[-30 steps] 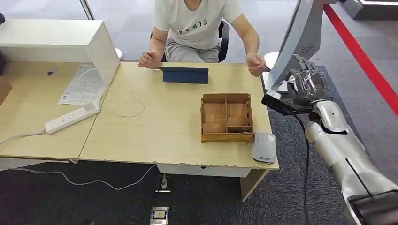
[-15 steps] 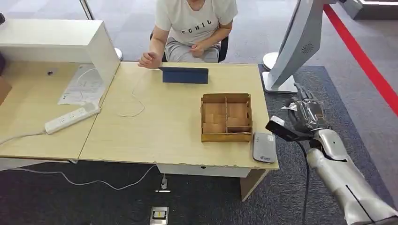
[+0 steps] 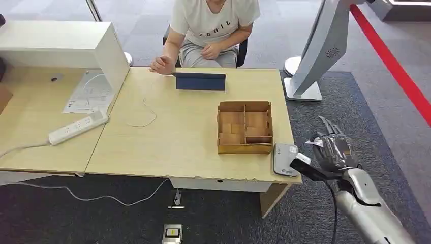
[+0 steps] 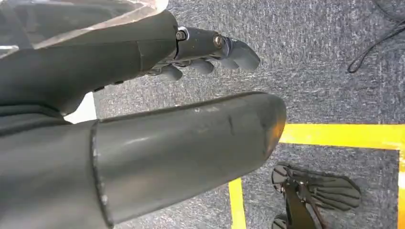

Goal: Pass the card to the sensor for recognition and then transmit it.

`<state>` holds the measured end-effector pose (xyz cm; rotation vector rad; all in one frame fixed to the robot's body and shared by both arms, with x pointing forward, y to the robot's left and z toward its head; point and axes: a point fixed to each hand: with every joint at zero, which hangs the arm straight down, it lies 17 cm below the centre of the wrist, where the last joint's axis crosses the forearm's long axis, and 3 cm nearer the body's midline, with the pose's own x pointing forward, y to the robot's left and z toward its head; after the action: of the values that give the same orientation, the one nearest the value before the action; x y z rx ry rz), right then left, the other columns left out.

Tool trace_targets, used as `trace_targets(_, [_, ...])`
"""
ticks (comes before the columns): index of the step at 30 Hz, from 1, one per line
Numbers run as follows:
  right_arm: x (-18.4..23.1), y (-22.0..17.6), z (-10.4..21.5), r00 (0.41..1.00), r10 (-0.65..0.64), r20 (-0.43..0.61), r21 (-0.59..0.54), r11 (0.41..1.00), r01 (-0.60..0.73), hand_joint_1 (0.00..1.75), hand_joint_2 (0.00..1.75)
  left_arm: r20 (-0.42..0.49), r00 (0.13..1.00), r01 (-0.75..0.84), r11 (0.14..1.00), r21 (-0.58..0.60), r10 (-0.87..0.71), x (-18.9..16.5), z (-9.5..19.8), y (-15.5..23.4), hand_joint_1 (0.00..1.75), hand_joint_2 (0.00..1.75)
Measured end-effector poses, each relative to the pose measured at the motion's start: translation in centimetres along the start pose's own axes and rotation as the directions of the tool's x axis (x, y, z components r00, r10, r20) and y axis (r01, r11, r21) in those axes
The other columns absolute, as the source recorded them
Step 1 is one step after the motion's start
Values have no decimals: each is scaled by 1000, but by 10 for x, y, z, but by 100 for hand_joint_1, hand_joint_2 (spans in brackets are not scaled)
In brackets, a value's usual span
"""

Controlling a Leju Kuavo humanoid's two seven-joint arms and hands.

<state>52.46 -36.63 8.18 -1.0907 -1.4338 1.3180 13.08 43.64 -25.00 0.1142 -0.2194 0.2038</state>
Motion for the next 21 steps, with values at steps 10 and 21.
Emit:
trace_targets(10, [33, 12, 13, 994, 33, 105, 10, 999, -34, 175, 175, -9, 1000, -6, 1000, 10, 6, -1, 0, 2, 0, 0])
trace_targets(21, [44, 26, 24, 992, 16, 126, 42, 999, -21, 175, 175, 5, 1000, 13, 1000, -3, -13, 1, 0, -1, 0, 0])
